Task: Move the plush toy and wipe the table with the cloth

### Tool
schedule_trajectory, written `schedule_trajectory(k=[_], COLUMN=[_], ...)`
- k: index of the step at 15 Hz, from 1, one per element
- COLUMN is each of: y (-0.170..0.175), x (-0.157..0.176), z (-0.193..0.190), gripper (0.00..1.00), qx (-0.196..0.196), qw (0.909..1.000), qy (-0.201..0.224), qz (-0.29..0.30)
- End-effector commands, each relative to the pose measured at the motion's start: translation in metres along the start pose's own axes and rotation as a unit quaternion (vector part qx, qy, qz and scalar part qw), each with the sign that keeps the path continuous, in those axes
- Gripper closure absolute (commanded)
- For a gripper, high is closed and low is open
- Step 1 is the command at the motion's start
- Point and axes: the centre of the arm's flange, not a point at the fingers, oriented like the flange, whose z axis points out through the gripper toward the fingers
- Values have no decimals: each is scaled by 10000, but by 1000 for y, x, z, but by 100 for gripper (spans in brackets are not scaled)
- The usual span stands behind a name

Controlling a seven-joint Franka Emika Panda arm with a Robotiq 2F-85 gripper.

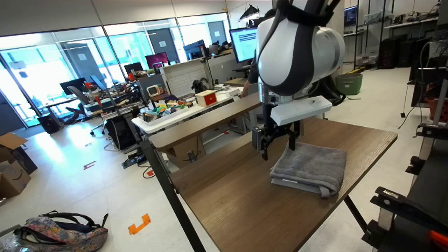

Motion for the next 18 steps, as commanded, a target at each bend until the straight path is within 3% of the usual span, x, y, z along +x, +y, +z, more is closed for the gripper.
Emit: schedule_trajectory(k=[1, 2, 3, 5, 9, 14, 16, 18], y=[13, 16, 17, 26, 24, 50, 56, 57], x=[0, 0, 0, -1, -3, -39, -51, -60], z=[2, -3, 5, 6, 7, 14, 19, 28], gripper=[0, 0, 0, 0, 0, 0, 0, 0], qx=[-342, -746, -312, -596, -651, -839, -817, -509], qw=[9994, 9963, 9994, 9976, 9970, 9959, 9960, 9984], qy=[-94, -431, -176, -357, -382, -304, -341, -192], qz=[41, 8, 29, 62, 145, 133, 95, 126])
